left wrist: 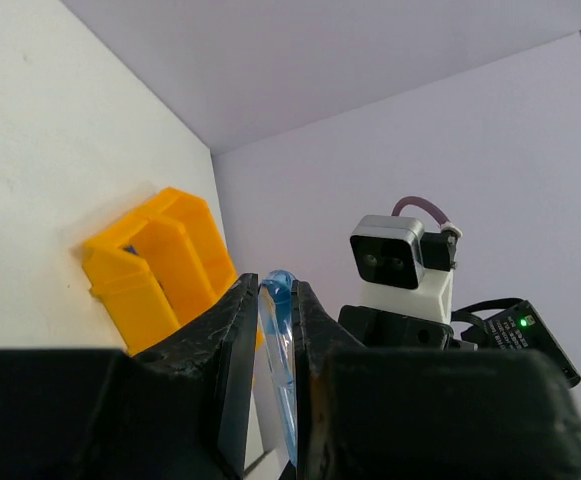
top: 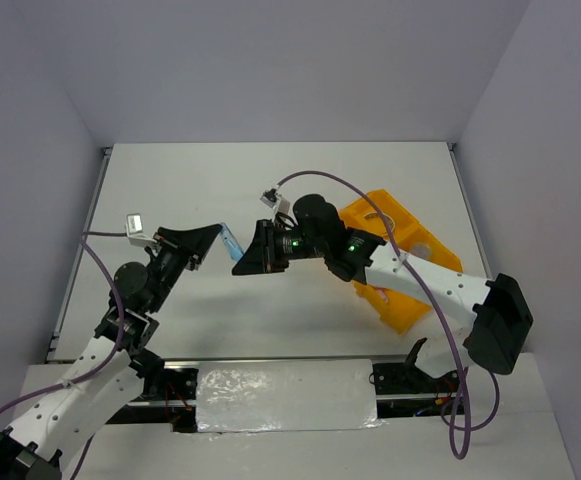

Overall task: Sort the stationery into containers
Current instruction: Close the pen cap on the pen.

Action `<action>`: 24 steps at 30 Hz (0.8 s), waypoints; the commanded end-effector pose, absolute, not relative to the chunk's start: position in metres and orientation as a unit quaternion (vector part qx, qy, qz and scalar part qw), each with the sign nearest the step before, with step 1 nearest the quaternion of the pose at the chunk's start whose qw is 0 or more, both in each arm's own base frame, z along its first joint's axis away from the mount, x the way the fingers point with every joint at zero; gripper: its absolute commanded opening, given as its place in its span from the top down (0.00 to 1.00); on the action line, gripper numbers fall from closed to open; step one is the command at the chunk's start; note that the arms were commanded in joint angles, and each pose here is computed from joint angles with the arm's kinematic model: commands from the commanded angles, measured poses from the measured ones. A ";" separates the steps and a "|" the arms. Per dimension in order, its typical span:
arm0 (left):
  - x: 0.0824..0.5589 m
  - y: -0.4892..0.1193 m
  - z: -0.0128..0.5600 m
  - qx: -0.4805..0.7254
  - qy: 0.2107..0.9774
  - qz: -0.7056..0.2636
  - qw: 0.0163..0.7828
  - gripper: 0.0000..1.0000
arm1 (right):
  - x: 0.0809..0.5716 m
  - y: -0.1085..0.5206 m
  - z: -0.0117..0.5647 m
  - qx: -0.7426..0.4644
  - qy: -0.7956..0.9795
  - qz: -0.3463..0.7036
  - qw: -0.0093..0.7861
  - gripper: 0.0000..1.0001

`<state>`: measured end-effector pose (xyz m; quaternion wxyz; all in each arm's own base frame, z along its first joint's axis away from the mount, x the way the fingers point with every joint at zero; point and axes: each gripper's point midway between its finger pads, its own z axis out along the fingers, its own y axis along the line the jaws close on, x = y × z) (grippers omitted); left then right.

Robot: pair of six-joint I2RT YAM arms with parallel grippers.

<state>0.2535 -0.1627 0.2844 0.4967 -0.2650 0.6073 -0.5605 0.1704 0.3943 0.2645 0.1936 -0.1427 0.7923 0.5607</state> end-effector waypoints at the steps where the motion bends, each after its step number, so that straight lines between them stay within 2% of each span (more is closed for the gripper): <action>1: 0.226 -0.189 0.296 -0.175 0.612 -0.608 0.474 1.00 | 0.205 0.412 0.314 -0.152 0.744 0.590 0.275 1.00; 12: 0.209 -0.187 0.276 -0.126 0.637 -0.582 0.491 1.00 | 0.287 0.452 0.364 -0.149 0.715 0.608 0.312 1.00; 19: 0.202 -0.178 0.271 -0.116 0.638 -0.563 0.513 1.00 | 0.292 0.454 0.376 -0.152 0.697 0.622 0.322 1.00; 24: 0.203 -0.170 0.281 -0.122 0.650 -0.537 0.524 1.00 | 0.287 0.435 0.354 -0.161 0.710 0.595 0.340 1.00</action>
